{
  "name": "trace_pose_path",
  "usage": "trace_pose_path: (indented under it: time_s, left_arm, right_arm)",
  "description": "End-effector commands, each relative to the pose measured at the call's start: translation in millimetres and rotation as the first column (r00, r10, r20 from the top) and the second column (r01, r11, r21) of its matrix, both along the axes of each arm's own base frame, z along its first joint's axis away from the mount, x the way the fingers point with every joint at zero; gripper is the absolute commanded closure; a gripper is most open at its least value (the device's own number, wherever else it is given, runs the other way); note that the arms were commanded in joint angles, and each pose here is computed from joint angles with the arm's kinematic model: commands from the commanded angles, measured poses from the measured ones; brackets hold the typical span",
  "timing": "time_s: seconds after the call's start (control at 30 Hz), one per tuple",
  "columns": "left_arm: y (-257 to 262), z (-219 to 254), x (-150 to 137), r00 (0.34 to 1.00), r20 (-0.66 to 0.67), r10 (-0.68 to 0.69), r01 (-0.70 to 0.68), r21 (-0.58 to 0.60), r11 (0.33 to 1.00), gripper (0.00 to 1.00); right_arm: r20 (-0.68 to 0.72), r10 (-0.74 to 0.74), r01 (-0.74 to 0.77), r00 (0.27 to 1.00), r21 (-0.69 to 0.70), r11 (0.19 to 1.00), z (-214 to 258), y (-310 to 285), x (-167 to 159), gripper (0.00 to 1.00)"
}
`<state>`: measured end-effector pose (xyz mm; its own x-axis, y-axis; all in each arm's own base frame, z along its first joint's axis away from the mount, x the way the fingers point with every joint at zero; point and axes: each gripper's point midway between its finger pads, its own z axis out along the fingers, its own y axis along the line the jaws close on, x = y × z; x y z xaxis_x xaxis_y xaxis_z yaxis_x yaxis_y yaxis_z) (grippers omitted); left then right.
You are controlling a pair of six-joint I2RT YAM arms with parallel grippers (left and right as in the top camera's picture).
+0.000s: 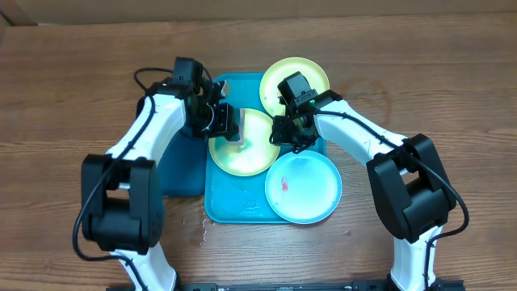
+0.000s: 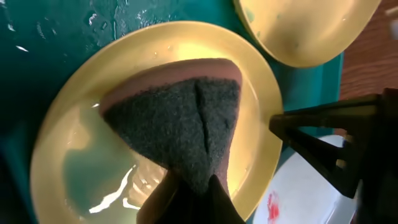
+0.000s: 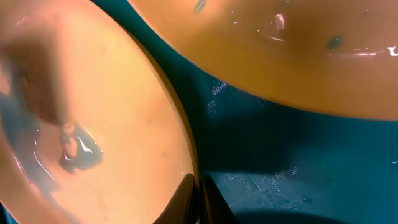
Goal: Clean dirty plates on tray and stack at the side
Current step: 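Scrub the yellow plate surface with the sponge in the left gripper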
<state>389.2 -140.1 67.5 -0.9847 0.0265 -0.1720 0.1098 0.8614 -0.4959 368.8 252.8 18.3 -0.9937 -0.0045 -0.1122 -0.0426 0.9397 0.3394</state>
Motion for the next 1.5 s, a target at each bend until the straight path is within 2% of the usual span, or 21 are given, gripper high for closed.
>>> trace_pose_path:
  time_s: [0.0,0.23,0.53,0.6,0.8,0.93,1.07,1.23,1.47]
  left_arm:
    - [6,4,0,0.999,0.038,-0.016,0.012,0.101,0.995,0.96]
    - [18,-29,-18,1.0,-0.005,-0.013,0.014,0.299,0.954,0.96]
    - [10,-72,-30,0.996,-0.092,0.017,0.014,0.325,0.946,0.96]
    - [3,-81,-34,0.991,-0.129,0.018,0.02,0.288,0.958,0.96]
    - [-36,-76,-47,0.977,-0.203,-0.062,0.07,0.033,0.997,0.96]
    - [-58,-45,-40,0.981,-0.169,-0.099,0.074,-0.146,0.987,0.96]
    - [-60,-17,-21,0.991,-0.091,-0.094,0.075,-0.195,0.978,0.96]
    - [-42,13,0,0.999,0.001,-0.051,0.051,-0.126,0.991,0.96]
    - [4,0,-2,1.0,0.014,0.022,-0.024,0.184,0.983,0.96]
  right_arm:
    - [-0.013,0.007,-0.007,1.0,0.002,1.0,-4,3,-4,0.96]
    - [-0.013,0.007,-0.007,1.0,0.002,1.0,-4,3,-4,0.95]
    - [-0.014,0.007,-0.007,1.0,0.003,1.0,-4,3,-4,0.95]
    - [-0.013,0.007,-0.007,1.0,0.002,1.0,-4,3,-4,0.95]
    - [-0.014,0.007,-0.007,1.0,0.003,1.0,-4,3,-4,0.95]
    - [-0.014,0.008,-0.008,1.0,0.003,1.0,-4,3,-4,0.95]
    - [-0.014,0.008,-0.008,1.0,0.003,1.0,-5,3,-4,0.95]
    - [-0.018,0.008,-0.008,1.0,0.0,1.0,-6,2,-6,0.95]
    - [-0.015,0.008,-0.008,1.0,0.002,1.0,-6,2,-5,0.94]
